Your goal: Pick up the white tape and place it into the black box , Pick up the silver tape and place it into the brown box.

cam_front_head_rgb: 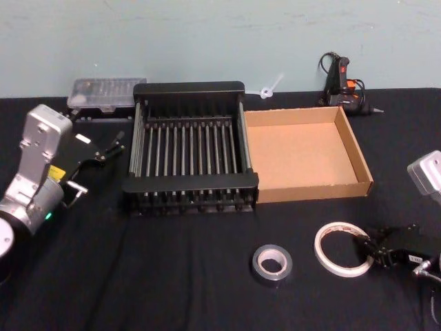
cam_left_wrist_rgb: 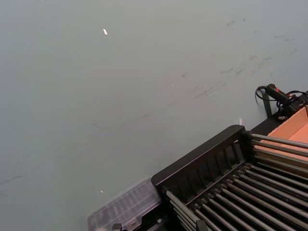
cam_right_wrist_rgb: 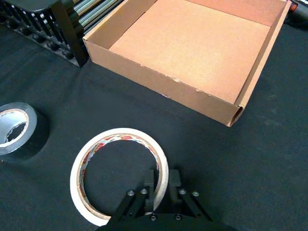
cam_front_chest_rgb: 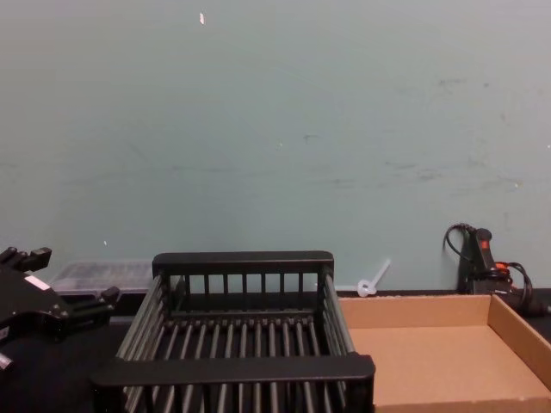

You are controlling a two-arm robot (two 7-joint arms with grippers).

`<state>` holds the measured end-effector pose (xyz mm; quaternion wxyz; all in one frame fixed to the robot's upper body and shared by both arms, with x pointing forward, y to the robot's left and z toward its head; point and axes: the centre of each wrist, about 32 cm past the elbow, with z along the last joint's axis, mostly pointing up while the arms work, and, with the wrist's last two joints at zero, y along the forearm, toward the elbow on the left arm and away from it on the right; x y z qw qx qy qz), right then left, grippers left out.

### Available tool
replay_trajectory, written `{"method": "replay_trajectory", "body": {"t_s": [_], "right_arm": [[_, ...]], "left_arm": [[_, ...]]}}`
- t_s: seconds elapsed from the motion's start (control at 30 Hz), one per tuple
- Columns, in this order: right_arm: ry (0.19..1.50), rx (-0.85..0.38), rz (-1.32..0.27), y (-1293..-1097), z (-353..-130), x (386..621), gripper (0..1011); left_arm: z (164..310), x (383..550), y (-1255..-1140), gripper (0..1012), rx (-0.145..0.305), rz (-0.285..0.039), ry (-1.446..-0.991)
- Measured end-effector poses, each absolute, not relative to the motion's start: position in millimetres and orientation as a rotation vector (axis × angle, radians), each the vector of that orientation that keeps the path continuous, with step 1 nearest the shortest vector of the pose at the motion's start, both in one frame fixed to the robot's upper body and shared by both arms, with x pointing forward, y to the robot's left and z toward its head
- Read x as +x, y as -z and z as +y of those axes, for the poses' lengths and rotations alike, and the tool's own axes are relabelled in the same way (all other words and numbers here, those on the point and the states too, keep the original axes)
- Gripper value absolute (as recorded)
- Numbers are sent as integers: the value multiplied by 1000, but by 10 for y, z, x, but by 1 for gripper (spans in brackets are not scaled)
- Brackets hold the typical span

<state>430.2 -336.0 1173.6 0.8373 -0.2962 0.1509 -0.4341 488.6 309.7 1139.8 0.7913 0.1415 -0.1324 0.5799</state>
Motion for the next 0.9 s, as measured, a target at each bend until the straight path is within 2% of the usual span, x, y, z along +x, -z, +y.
{"method": "replay_trajectory", "body": {"t_s": [0.03,0.13,0.23,0.9], "right_arm": [[919,-627,319,-11736,-3360,4302,189],[919,-627,319,-11736,-3360,4302,127],[919,-627,319,-11736,-3360,4302,99],[919,-627,319,-11736,-3360,4302,90]], "left_arm": [[3097,4886,-11398,1001,304,-285,-1248],[3097,4886,-11398,1002,304,-285,-1248],[3097,4886,-11398,1001,304,-285,-1248],[3097,4886,-11398,1001,304,-285,-1248]]}}
